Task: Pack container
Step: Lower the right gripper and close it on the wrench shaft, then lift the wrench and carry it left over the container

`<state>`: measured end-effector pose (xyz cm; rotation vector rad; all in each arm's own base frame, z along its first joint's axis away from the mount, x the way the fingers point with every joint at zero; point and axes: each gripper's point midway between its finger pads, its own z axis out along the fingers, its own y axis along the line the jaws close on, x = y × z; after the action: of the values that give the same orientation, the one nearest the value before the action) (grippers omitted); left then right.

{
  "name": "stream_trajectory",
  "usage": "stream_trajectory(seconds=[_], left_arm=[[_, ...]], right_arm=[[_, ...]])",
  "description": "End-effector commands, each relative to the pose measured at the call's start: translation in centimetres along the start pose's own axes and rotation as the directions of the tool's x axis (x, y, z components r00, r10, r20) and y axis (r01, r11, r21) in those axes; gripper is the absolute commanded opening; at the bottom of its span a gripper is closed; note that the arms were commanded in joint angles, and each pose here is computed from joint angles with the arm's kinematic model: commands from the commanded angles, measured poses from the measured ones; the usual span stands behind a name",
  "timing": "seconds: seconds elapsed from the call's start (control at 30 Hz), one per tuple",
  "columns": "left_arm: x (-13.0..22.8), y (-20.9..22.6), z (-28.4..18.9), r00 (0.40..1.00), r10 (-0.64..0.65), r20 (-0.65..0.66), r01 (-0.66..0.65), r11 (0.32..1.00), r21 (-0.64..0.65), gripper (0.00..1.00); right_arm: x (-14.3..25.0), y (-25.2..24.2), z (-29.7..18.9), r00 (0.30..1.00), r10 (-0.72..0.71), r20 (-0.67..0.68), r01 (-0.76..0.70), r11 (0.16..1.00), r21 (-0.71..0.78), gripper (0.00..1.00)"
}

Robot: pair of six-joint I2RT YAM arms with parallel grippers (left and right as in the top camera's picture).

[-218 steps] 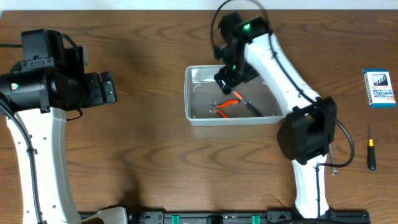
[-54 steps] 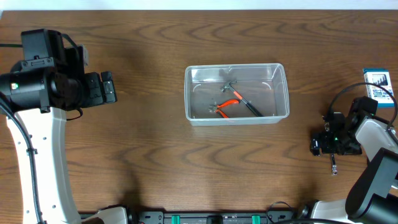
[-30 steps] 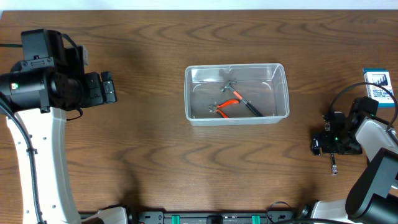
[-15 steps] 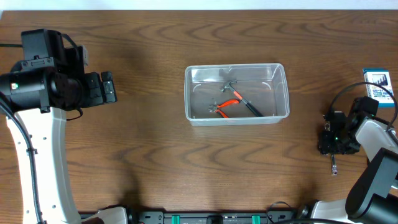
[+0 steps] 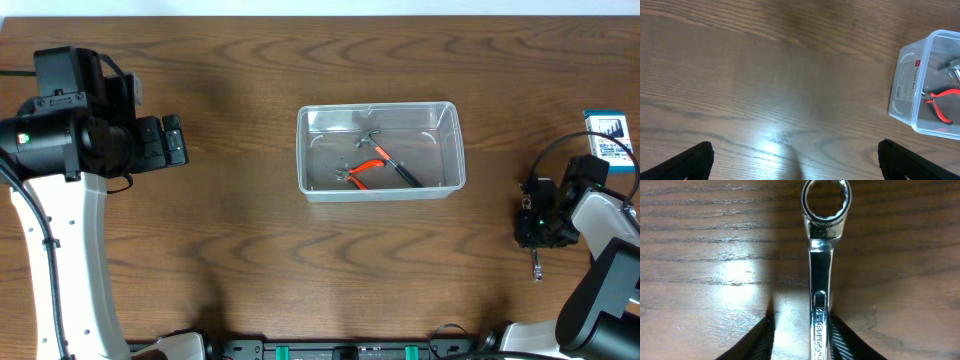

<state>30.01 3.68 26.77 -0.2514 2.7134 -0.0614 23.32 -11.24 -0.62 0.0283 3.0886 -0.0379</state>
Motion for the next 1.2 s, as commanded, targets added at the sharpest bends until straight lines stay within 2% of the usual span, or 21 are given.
stream_trajectory(seconds=[0.0,0.37,0.53,0.8,1.17], left_arm=[[-0.3,0.2,-0.4,1.0,-0.004,0.012,0.004,1.0,-0.009,0.98],[-0.3,0.2,-0.4,1.0,-0.004,0.012,0.004,1.0,-0.01,0.98],[-0.3,0.2,-0.4,1.0,-0.004,0.012,0.004,1.0,-0.01,0.98],[-0.3,0.2,-0.4,1.0,-0.004,0.012,0.004,1.0,-0.01,0.98],[-0.3,0.2,-0.4,1.0,-0.004,0.012,0.004,1.0,-0.009,0.98]], right_arm=[[0.5,-0.3,0.2,1.0,0.014,-0.011,-0.014,1.0,0.008,0.35],[0.3,-0.3,0.1,1.0,0.018,-0.008,-0.017,1.0,0.01,0.21],[0.3,-0.4,0.1,1.0,0.022,-0.006,-0.022,1.0,0.01,0.22],[-0.4,-0.7,-0.3,0.999,0.036,0.011,-0.036,0.999,0.017,0.15],[-1.4,-1.1,-0.9,0.999,0.034,0.035,-0.035,0.999,0.028,0.13]])
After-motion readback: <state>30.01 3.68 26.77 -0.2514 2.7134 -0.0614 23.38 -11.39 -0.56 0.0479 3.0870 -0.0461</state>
